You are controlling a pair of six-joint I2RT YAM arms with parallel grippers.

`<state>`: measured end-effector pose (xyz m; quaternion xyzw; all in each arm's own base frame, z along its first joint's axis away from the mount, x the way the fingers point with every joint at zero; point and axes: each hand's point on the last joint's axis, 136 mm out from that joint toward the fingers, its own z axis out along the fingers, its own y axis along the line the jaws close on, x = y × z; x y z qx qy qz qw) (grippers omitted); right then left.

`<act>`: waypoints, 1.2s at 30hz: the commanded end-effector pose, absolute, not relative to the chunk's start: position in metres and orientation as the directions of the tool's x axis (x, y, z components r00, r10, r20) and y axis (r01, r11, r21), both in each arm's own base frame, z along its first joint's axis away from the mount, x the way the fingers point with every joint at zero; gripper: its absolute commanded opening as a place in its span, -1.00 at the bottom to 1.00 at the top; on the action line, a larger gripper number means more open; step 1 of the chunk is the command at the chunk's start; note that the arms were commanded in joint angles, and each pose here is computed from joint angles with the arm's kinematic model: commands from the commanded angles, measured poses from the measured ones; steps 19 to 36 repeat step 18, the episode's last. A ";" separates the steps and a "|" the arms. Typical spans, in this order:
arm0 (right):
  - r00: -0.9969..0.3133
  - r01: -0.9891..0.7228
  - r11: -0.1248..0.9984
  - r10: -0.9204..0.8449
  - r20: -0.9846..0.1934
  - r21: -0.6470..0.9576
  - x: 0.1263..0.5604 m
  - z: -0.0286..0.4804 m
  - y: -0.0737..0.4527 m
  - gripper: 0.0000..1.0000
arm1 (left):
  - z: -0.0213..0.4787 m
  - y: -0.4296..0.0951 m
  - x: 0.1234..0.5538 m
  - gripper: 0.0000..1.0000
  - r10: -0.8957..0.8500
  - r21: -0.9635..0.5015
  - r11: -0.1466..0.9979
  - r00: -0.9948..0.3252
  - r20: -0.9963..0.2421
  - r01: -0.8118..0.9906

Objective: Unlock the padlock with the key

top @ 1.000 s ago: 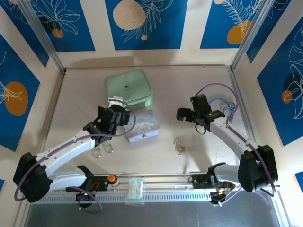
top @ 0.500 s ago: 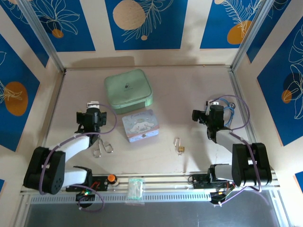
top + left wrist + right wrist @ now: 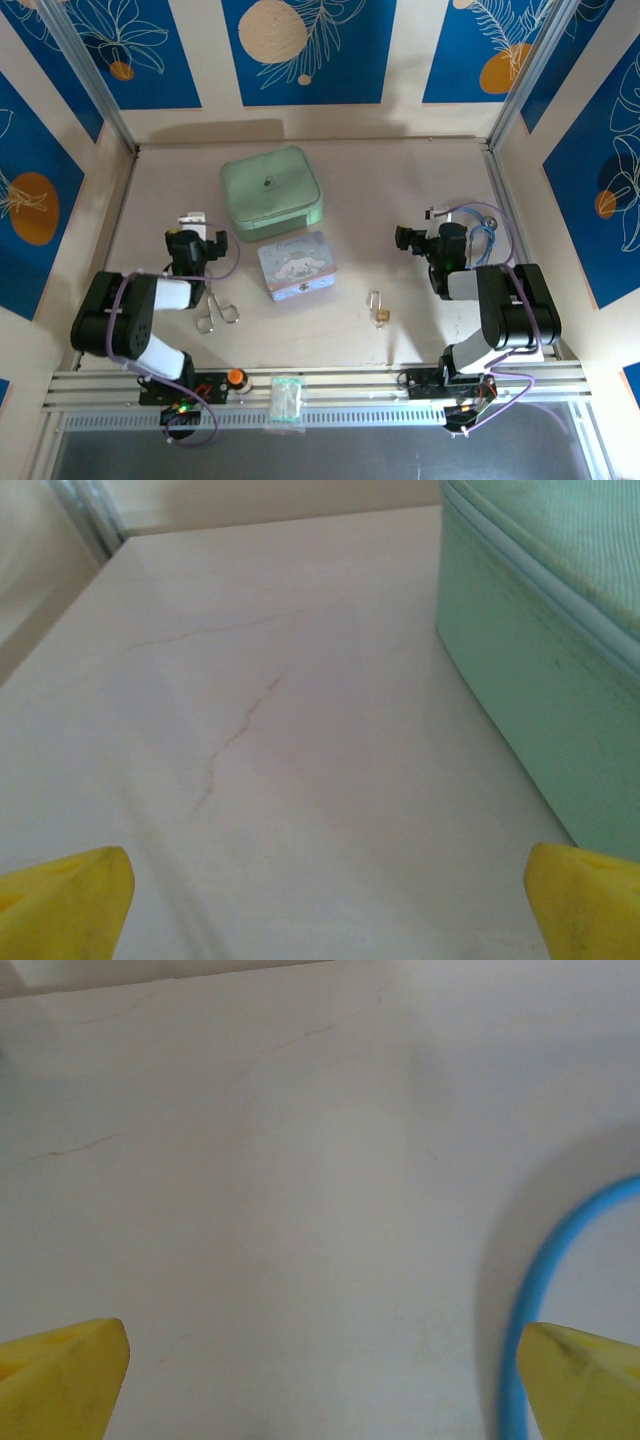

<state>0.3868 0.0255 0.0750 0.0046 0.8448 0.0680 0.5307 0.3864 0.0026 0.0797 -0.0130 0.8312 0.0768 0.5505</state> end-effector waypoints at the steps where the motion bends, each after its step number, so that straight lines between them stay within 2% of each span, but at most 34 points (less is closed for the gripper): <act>1: -0.371 -0.088 0.989 0.075 -0.926 0.116 0.398 0.095 0.024 0.99 | 0.093 -0.006 0.393 0.99 0.062 0.083 0.995 -0.326 -0.943 -0.052; 36: -0.376 -0.094 0.989 0.073 -0.924 0.117 0.397 0.095 0.025 0.99 | 0.093 -0.006 0.395 0.99 0.068 0.089 0.995 -0.318 -0.945 -0.049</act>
